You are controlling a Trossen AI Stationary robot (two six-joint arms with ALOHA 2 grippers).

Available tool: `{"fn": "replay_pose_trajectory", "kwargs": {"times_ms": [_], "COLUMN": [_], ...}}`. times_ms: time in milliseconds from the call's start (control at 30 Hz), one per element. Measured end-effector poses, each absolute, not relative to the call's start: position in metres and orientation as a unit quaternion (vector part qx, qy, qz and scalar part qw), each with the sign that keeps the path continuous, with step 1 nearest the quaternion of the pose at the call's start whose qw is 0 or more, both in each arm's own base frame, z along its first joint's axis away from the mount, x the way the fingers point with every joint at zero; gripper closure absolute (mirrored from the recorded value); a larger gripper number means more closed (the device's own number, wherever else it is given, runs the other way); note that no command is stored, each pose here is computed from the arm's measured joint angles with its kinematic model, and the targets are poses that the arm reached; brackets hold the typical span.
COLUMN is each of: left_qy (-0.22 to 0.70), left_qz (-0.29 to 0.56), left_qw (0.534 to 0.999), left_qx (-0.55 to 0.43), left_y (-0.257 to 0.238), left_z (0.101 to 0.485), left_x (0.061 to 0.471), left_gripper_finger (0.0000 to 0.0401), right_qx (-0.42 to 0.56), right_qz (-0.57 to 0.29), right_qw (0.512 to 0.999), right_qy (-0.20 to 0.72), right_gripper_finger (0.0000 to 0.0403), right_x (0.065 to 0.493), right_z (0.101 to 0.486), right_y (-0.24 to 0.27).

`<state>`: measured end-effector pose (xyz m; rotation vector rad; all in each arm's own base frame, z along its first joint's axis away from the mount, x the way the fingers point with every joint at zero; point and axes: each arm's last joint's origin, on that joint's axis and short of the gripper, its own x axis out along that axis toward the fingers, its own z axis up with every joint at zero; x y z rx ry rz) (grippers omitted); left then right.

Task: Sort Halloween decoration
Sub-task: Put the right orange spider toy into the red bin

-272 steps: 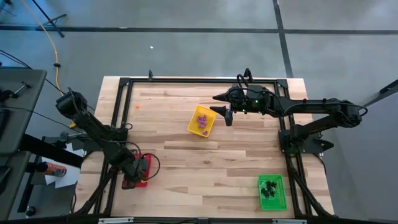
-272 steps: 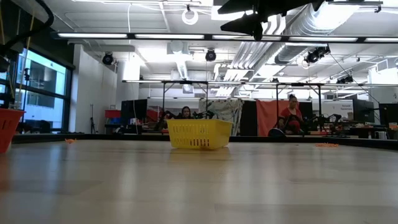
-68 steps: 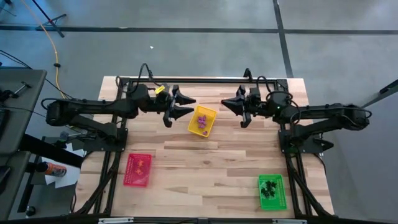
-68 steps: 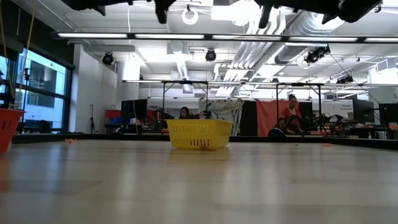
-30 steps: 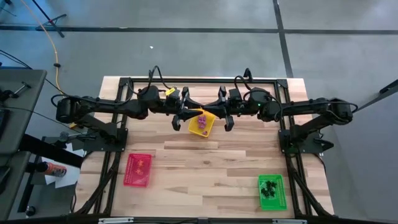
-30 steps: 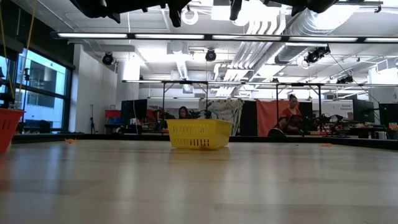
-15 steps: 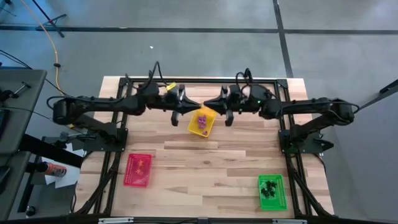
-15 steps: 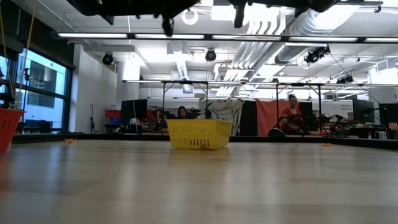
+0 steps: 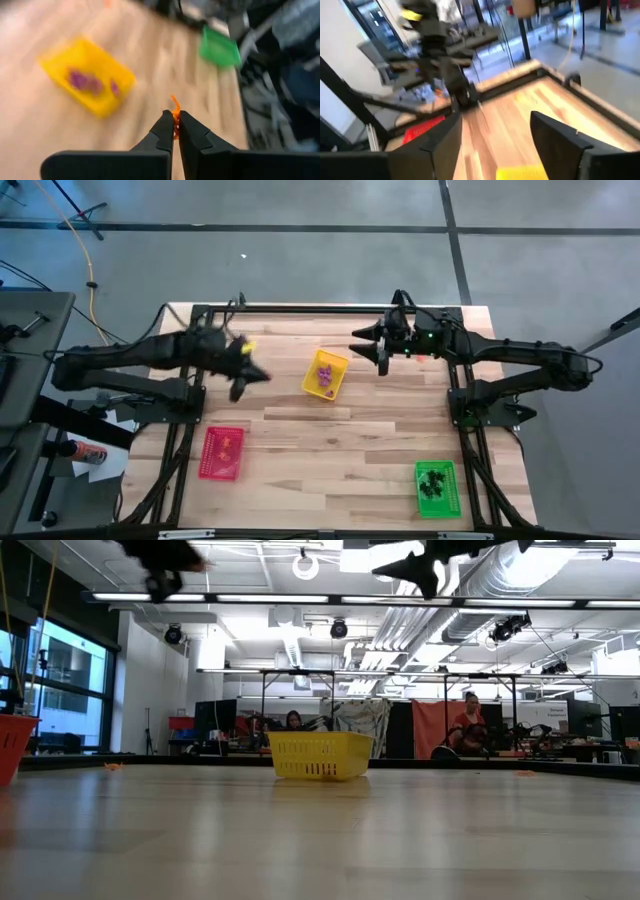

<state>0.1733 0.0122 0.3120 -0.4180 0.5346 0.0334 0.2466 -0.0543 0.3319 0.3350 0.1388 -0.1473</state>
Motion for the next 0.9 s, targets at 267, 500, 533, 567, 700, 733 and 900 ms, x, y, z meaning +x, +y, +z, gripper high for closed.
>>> {"fn": "replay_pose_trajectory", "kwargs": {"times_ms": [267, 500, 533, 567, 700, 733, 900], "left_qy": [0.442, 0.545, 0.558, 0.569, 0.602, 0.605, 0.618], "left_qz": [-0.046, -0.096, -0.099, -0.101, -0.098, -0.103, -0.102], "left_qw": [0.878, 0.833, 0.824, 0.816, 0.79, 0.787, 0.778], "left_qx": [-0.177, -0.029, -0.007, 0.012, 0.058, 0.057, 0.044], "left_y": [-0.063, -0.126, -0.133, -0.14, -0.159, -0.162, -0.163], "left_z": [0.289, 0.256, 0.25, 0.244, 0.214, 0.206, 0.169], "left_x": [0.132, 0.122, 0.121, 0.121, 0.12, 0.121, 0.121], "left_gripper_finger": [0.0401, 0.0401, 0.0401, 0.0401, 0.0401, 0.0401, 0.0401], "right_qx": [0.178, 0.177, 0.177, 0.177, 0.176, 0.175, 0.174], "right_qz": [-0.083, -0.083, -0.083, -0.083, -0.091, -0.096, -0.105], "right_qw": [0.972, 0.972, 0.972, 0.972, 0.972, 0.971, 0.971], "right_qy": [0.13, 0.13, 0.13, 0.13, 0.129, 0.129, 0.129], "right_gripper_finger": [0.0155, 0.0155, 0.0155, 0.0155, 0.0155, 0.0155, 0.0155], "right_x": [0.245, 0.246, 0.246, 0.246, 0.245, 0.245, 0.245], "right_z": [0.319, 0.319, 0.319, 0.319, 0.319, 0.319, 0.319], "right_y": [-0.054, -0.054, -0.054, -0.054, -0.055, -0.055, -0.055]}}
